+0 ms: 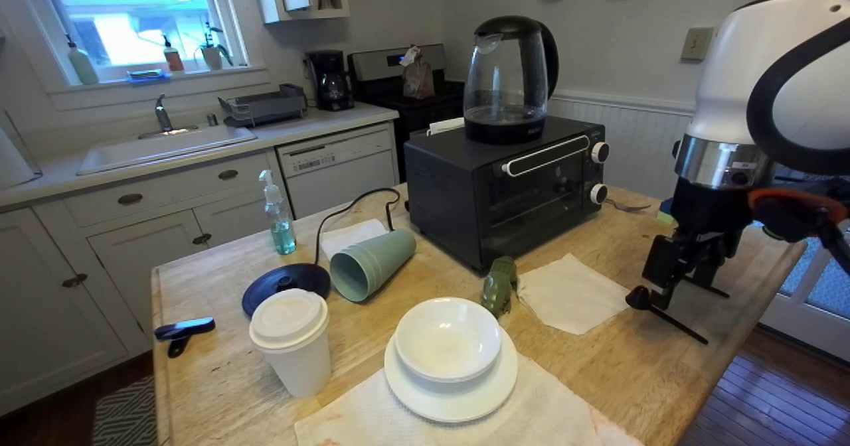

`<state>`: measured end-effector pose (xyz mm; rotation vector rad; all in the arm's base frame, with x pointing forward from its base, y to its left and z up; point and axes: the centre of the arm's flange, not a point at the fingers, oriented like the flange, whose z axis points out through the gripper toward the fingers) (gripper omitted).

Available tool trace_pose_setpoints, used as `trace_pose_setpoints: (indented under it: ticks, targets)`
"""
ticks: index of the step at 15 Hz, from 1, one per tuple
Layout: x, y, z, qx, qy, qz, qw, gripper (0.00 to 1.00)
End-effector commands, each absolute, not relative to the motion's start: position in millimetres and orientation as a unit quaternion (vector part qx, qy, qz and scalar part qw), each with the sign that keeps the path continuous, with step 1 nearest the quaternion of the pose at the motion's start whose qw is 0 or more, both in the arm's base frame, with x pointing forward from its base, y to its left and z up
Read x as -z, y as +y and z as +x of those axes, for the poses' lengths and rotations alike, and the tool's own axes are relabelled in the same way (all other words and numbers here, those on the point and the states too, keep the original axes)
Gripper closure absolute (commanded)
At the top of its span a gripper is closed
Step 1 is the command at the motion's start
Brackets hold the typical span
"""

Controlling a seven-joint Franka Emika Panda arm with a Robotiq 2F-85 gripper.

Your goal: Pick up the black scoop on the left and place it on top of the scoop on the right

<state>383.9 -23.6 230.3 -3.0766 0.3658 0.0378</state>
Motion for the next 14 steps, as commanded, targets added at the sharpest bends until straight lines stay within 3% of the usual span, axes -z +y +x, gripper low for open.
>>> trace_pose_setpoints:
  ticks: [1, 8, 10, 14]
  targets:
    - [-205, -16, 378, -0.012, 0.129, -0.991, 0.016, 0.00]
    - [-181, -23, 372, -0.022, 0.144, -0.989, 0.015, 0.00]
    - [-177, -25, 372, -0.020, 0.140, -0.990, 0.014, 0.26]
    - [-175, -27, 377, -0.008, 0.135, -0.991, 0.009, 0.56]
